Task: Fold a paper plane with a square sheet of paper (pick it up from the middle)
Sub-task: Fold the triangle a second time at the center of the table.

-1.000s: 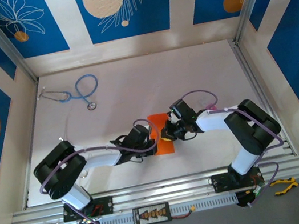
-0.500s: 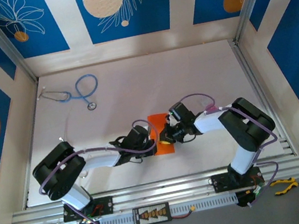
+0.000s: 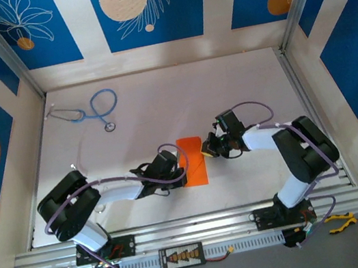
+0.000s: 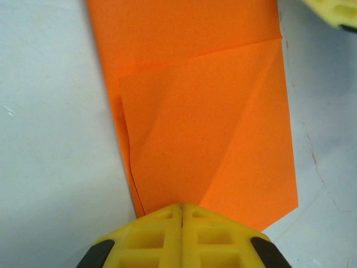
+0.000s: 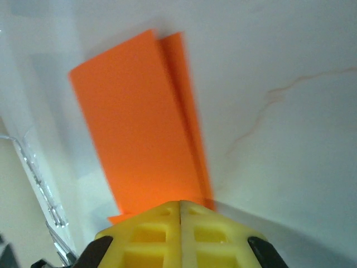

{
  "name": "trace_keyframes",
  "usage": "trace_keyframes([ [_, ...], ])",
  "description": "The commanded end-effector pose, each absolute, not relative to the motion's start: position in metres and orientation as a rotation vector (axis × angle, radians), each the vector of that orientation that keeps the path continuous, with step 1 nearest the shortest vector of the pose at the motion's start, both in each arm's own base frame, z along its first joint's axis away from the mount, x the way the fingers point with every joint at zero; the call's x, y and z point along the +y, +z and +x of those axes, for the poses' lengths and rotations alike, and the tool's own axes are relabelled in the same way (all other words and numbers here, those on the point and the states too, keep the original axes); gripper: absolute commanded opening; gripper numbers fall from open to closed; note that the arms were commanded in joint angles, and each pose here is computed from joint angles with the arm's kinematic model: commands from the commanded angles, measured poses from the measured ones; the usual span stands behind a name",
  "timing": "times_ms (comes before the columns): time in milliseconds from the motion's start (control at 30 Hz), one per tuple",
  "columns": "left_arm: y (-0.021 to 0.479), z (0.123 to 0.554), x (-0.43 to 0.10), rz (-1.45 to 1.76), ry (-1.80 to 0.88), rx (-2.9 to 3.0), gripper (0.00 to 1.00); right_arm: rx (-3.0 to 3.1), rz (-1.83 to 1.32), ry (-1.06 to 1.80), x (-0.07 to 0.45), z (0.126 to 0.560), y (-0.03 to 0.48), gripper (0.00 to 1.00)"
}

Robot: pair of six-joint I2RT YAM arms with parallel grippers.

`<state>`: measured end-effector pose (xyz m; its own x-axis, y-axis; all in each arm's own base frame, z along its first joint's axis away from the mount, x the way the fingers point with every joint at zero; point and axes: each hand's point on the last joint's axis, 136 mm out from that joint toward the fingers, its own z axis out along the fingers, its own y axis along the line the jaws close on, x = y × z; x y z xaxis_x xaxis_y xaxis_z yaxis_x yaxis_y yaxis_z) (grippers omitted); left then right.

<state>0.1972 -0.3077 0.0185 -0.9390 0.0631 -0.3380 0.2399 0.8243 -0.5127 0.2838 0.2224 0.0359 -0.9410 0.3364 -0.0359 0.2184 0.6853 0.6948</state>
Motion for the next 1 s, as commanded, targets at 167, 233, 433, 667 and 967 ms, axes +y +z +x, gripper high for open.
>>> trace_keyframes([
  [167,-0.004,0.178,-0.279,0.25,-0.666,2.822,0.0,2.749,0.268,1.219,0.252,0.26,0.05,0.0],
  [233,-0.004,0.178,-0.28,0.253,-0.666,2.821,0.0,2.765,0.256,1.225,0.255,0.258,0.045,0.0],
  [433,-0.003,0.179,-0.282,0.252,-0.674,2.818,0.0,2.816,0.224,1.266,0.269,0.254,0.034,0.0],
  [667,0.012,0.184,-0.29,0.255,-0.718,2.782,0.0,2.953,0.374,1.021,0.242,0.241,-0.01,0.0],
  [967,0.054,0.201,-0.328,0.301,-0.89,2.67,0.05,2.978,0.418,0.999,0.232,0.231,-0.022,0.0],
])
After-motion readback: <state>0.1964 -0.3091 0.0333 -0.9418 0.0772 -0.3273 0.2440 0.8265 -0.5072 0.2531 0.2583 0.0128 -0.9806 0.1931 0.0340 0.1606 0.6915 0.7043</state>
